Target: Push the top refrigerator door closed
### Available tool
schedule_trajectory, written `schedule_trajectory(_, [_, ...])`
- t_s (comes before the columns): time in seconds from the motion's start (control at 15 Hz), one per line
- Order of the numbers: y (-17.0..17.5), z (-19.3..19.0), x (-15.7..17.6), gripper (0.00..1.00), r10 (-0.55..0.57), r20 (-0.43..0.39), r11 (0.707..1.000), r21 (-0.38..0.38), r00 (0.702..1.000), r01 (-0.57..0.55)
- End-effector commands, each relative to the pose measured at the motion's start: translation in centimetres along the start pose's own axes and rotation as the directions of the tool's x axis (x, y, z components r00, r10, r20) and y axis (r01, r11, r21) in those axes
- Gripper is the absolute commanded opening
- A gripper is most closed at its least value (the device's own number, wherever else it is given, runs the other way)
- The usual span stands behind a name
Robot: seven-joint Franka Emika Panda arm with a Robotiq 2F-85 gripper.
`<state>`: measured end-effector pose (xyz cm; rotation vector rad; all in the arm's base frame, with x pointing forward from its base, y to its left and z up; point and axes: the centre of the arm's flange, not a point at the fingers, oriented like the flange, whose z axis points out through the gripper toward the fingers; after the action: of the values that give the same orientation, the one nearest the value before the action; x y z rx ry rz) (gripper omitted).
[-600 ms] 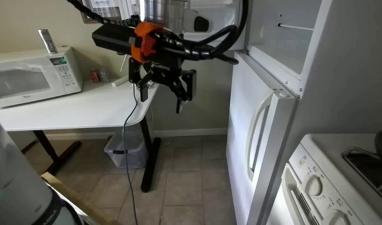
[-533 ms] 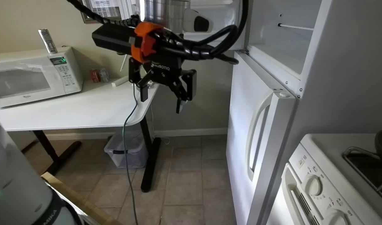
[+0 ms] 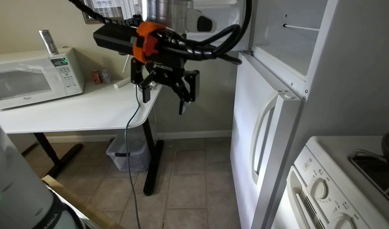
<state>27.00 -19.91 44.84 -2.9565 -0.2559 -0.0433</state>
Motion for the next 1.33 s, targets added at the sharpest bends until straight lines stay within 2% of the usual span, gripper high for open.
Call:
schedule_trajectory(0.0, [-4.6, -2.7, 1.8, 1.0, 0.023, 0.041, 1.0, -0.015, 0.999, -0.022])
schedule_trajectory(0.27, [-12.8, -6.1, 3.4, 1.0, 0.051, 0.119, 0.997, -0.056, 0.992, -0.044])
schedule_trajectory(0.47, [-18.3, -9.1, 4.1, 1.0, 0.188, 0.184, 0.982, -0.062, 0.965, -0.18])
schedule_trajectory(0.67, [-22.5, -12.3, 5.2, 1.0, 0.313, 0.202, 0.948, -0.005, 0.928, -0.318])
schedule_trajectory(0.8, [-25.5, -14.7, 5.9, 1.0, 0.39, 0.175, 0.916, 0.03, 0.904, -0.4])
schedule_trajectory(1.0, [-29.7, -17.7, 7.4, 1.0, 0.504, 0.057, 0.859, 0.077, 0.862, -0.507])
schedule_trajectory(1.13, [-32.5, -19.3, 8.8, 1.0, 0.551, -0.044, 0.831, 0.119, 0.833, -0.544])
schedule_trajectory(1.27, [-34.8, -20.5, 10.7, 1.0, 0.578, -0.165, 0.815, 0.159, 0.799, -0.557])
